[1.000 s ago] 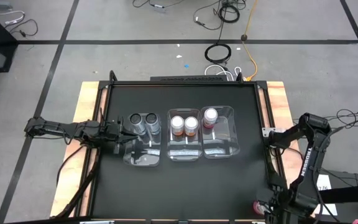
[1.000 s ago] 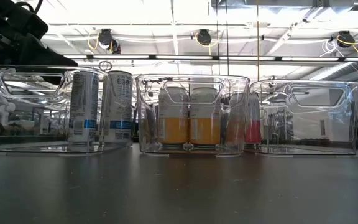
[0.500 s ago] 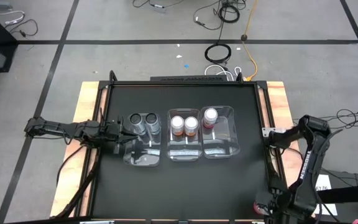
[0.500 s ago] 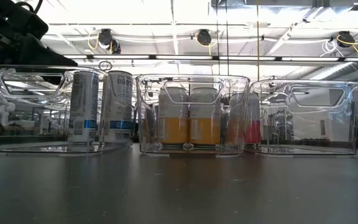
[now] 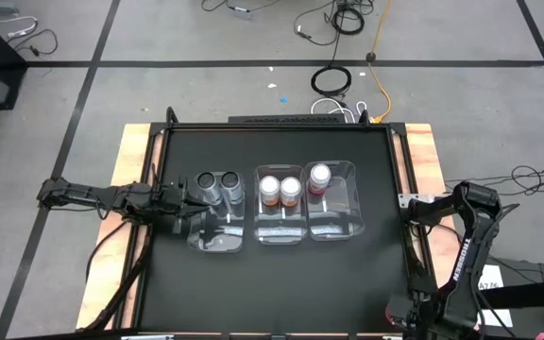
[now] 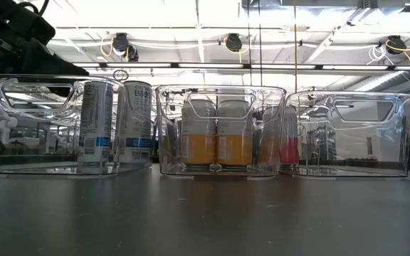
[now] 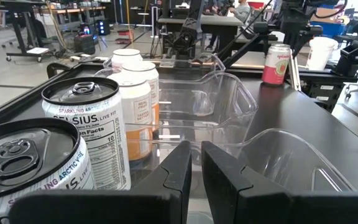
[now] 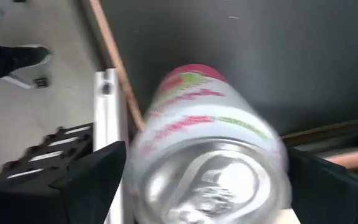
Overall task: Sort soda cans
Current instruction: Put the pink soda can into the right transparent bin, then return to Home Position
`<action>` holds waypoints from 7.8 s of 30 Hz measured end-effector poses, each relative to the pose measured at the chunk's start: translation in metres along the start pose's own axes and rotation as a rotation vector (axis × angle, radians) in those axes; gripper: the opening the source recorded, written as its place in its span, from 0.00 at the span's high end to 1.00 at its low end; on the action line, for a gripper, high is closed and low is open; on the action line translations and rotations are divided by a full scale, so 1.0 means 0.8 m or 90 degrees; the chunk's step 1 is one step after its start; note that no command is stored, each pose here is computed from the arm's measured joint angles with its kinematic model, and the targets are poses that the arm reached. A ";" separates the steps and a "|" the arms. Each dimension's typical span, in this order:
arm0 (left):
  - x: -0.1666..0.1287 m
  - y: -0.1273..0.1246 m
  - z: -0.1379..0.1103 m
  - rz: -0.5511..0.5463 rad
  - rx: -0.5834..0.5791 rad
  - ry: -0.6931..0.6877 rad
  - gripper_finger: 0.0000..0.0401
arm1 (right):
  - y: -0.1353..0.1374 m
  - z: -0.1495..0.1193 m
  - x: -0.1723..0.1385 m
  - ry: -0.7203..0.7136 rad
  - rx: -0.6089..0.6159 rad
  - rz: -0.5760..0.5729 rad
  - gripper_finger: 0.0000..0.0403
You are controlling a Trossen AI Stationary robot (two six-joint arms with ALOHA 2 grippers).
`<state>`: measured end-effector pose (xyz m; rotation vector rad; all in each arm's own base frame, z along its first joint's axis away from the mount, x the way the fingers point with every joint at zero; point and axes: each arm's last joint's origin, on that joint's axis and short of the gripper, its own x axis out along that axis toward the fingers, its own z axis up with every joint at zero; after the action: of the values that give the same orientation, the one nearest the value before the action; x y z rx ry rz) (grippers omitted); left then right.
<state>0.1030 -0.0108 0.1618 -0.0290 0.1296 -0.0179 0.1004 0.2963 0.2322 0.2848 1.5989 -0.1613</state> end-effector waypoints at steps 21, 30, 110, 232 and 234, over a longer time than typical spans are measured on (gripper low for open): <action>0.000 0.000 0.000 0.000 0.000 0.000 0.88 | -0.009 0.001 0.002 -0.046 0.006 -0.063 0.03; 0.000 0.000 0.000 0.000 0.000 0.000 0.88 | -0.009 0.001 0.003 -0.050 -0.020 -0.065 0.03; 0.000 0.000 0.000 0.000 0.000 0.000 0.88 | -0.248 0.261 -0.187 -0.232 0.070 -0.130 0.31; 0.000 0.000 0.000 0.000 0.000 0.000 0.88 | -0.341 0.197 -0.175 -0.251 0.201 -0.002 0.13; 0.000 0.000 0.000 0.000 0.000 0.000 0.88 | -0.333 0.191 -0.168 -0.294 0.157 0.015 0.13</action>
<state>0.1030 -0.0109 0.1617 -0.0288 0.1297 -0.0180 0.1765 -0.0123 0.3390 0.4234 1.1166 -0.3793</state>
